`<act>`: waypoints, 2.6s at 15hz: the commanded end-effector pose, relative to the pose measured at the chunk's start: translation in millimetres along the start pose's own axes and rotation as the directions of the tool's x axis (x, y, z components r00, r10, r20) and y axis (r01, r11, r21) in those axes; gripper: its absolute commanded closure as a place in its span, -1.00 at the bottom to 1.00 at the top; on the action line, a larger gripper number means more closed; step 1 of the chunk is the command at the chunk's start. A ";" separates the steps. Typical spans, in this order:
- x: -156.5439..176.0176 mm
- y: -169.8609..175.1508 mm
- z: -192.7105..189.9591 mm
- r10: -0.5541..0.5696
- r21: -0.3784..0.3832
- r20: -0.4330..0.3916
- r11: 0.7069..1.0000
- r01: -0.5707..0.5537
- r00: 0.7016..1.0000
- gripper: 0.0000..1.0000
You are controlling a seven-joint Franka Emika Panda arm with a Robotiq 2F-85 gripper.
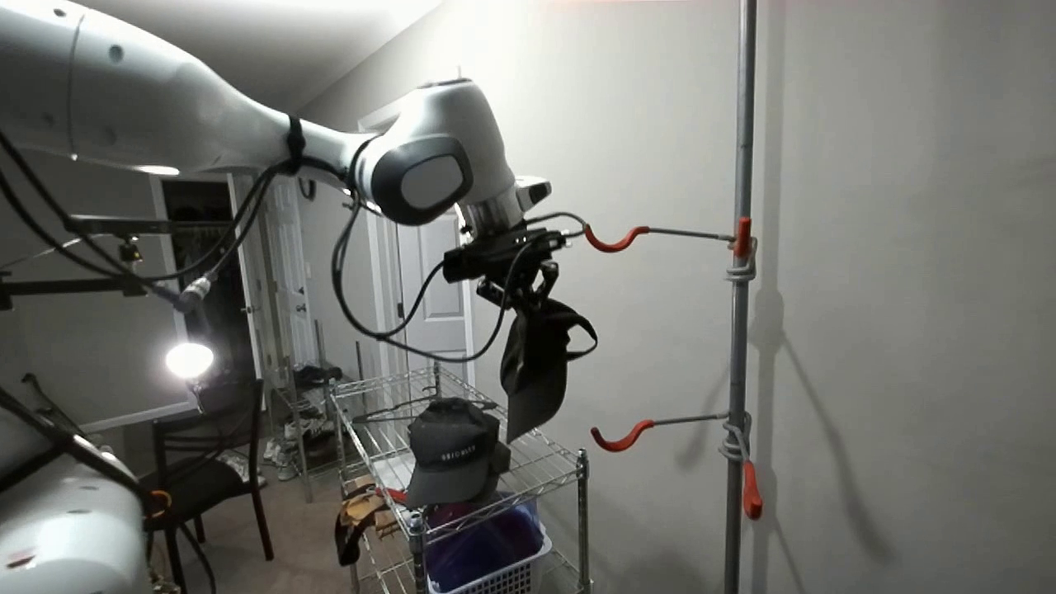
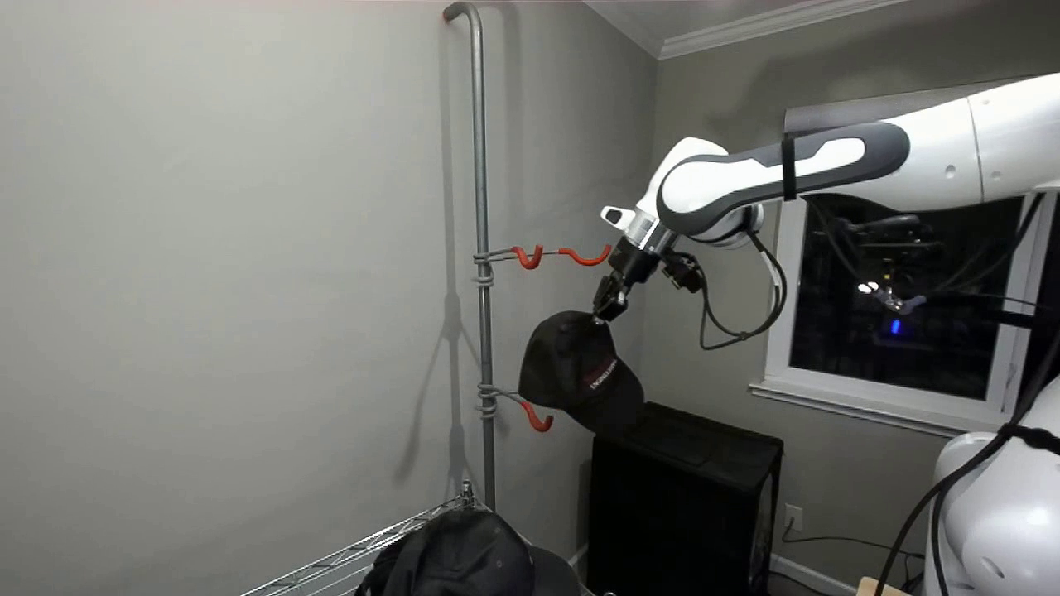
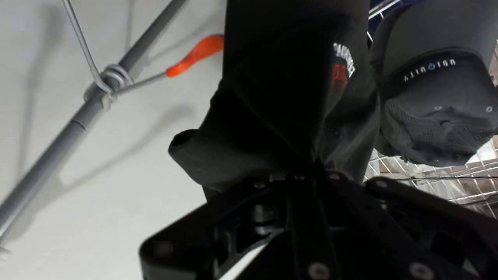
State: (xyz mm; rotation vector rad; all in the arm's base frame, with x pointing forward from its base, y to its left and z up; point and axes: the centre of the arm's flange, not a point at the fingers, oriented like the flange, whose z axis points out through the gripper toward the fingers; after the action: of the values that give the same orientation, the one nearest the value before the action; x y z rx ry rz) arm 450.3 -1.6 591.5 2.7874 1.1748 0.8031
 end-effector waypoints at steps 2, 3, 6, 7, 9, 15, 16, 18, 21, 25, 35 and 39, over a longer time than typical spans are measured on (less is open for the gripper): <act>-92.8 22.3 -8.0 0.080 -0.045 0.039 0.996 -0.078 0.996 0.99; -106.5 29.9 -4.3 0.095 -0.041 0.042 0.995 -0.093 0.995 0.99; -131.0 48.3 8.7 0.112 -0.028 0.052 0.993 -0.111 0.992 0.99; -136.2 53.6 13.0 0.110 -0.017 0.050 0.994 -0.109 0.993 0.99; -141.9 62.6 23.3 0.105 0.003 0.047 0.994 -0.105 0.993 0.99; -105.5 54.4 27.0 -0.014 0.091 -0.147 0.995 0.028 0.989 0.99; -96.9 52.5 26.5 -0.036 0.098 -0.172 0.994 0.053 0.984 0.99; -84.2 54.0 35.8 -0.059 0.090 -0.186 0.993 0.077 0.981 0.99; -81.9 65.8 64.0 -0.062 0.080 -0.186 0.994 0.078 0.981 0.99; -52.3 65.5 116.6 -0.079 0.141 -0.259 0.983 0.119 0.963 0.99; -4.8 88.4 119.9 -0.183 0.094 -0.260 0.972 0.214 0.948 0.99; -38.8 114.1 112.8 -0.164 0.179 -0.172 0.965 0.194 0.971 0.99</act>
State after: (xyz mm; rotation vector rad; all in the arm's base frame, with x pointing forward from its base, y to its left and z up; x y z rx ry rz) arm 554.0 -61.1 501.8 2.6965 1.5497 1.0680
